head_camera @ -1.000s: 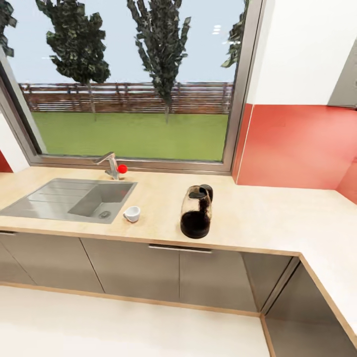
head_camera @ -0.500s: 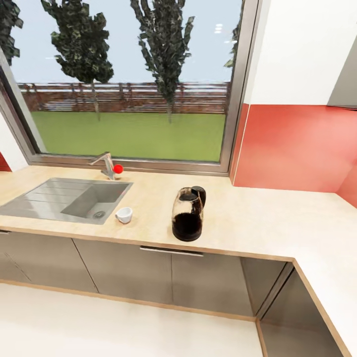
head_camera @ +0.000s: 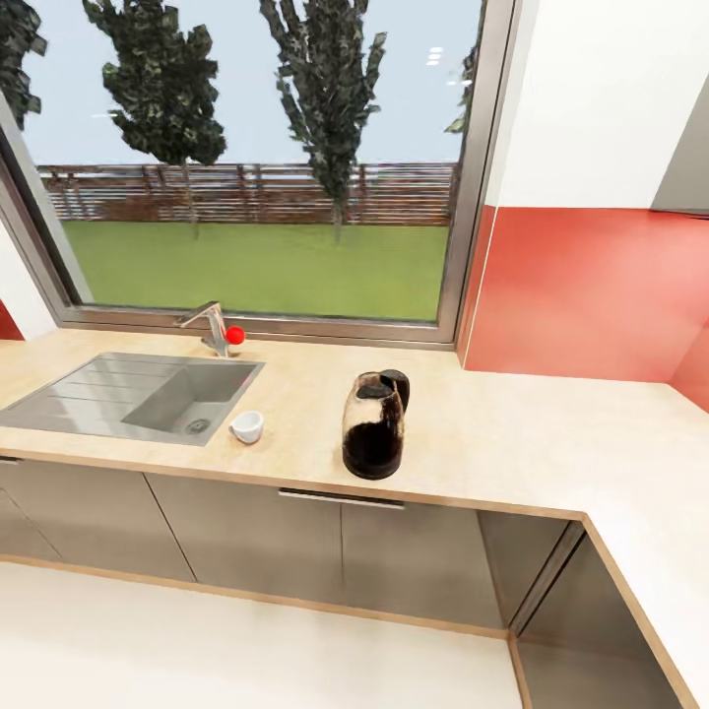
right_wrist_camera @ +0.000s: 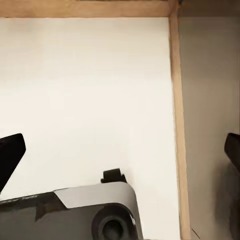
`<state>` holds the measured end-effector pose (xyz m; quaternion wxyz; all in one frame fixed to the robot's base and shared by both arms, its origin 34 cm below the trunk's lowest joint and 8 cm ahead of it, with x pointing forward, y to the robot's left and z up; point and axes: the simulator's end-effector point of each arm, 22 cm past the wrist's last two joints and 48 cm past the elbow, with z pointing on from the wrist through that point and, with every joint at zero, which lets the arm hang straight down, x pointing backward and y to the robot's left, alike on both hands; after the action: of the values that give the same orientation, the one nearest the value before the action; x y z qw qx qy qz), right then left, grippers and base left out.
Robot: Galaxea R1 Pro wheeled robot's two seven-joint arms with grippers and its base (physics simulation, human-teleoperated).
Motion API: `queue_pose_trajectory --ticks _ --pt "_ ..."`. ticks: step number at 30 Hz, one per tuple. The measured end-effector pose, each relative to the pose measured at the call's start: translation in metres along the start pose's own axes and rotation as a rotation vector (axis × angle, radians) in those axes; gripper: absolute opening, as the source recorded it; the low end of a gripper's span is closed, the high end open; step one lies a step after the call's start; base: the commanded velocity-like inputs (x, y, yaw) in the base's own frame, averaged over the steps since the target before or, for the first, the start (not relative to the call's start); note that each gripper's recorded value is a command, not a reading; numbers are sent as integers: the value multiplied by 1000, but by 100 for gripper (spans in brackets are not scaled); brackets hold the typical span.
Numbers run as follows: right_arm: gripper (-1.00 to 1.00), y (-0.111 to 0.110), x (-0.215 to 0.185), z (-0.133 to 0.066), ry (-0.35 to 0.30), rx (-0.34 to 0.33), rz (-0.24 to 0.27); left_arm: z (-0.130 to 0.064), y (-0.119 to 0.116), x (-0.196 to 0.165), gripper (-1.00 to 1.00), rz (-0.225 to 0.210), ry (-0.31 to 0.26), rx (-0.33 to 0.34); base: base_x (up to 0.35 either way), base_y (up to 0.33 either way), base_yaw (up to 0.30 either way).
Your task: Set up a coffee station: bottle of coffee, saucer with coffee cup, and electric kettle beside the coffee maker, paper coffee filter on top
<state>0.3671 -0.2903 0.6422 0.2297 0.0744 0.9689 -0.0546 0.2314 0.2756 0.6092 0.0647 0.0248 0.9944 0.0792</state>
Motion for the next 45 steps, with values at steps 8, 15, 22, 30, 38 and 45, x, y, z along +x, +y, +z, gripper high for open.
queue_pose_trajectory --ticks 8,15,22,30,38,45 --pt "100 68 -228 -56 -659 -173 -147 0 5 2 100 1 4 -6 0 0 0" --pt "100 80 -350 -142 -985 -196 -117 1 12 11 100 3 16 -15 0 0 0" --pt "100 77 -434 -240 -1216 -197 -84 1 14 16 100 5 22 -18 0 0 0" --pt "100 110 -439 -253 -1102 -329 -199 1 14 16 100 5 23 -18 0 0 0" --pt "100 123 -431 -253 -1055 -464 -366 0 13 20 100 7 29 -17 0 0 0" --pt "100 106 -427 -251 -1033 -505 -458 -1 14 31 100 10 45 -19 0 0 0"
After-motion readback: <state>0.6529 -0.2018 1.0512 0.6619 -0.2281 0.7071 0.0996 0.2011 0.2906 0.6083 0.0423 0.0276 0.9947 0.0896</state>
